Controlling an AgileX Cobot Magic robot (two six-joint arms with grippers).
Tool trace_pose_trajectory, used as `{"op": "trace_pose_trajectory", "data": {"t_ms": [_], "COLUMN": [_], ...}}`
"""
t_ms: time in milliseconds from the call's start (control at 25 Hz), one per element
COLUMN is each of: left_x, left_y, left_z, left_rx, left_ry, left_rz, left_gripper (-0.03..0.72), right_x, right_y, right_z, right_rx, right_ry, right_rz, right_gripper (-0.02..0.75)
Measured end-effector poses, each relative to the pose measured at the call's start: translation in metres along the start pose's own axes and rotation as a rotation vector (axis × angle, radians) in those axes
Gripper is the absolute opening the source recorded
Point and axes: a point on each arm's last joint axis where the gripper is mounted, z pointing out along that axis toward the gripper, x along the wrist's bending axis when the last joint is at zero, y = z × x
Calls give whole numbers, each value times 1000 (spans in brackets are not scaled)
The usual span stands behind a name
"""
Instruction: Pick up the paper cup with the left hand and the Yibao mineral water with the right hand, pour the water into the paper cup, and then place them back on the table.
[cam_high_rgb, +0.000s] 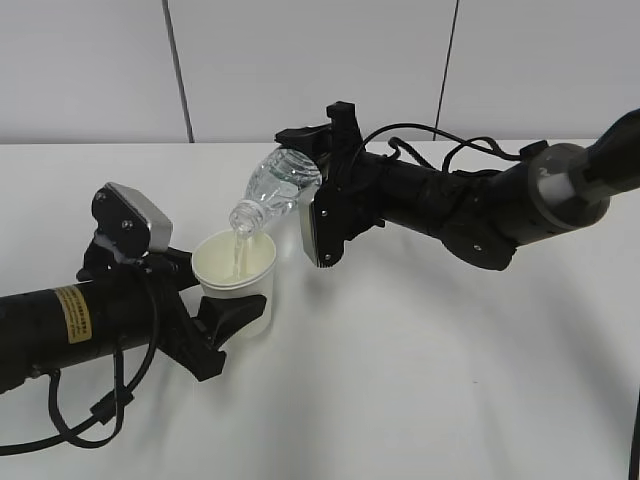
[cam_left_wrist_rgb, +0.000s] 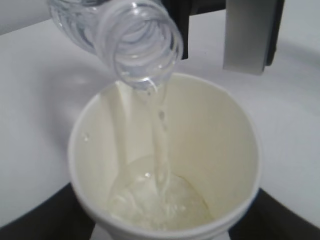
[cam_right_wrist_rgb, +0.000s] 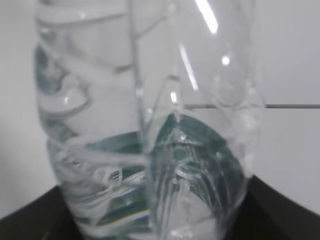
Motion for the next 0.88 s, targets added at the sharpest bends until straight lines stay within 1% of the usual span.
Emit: {"op": "trace_pose_trajectory", "data": {"t_ms": [880], "left_x": [0], "left_y": [0], "left_z": [0], "left_rx": [4], "left_ry": [1], "left_rz": [0], "left_gripper": [452], "right_x": [-1], "right_y": [0], "right_z": [0], "right_rx": [2], "right_ry": [-10], "right_rz": [-30], "right_gripper": [457]}}
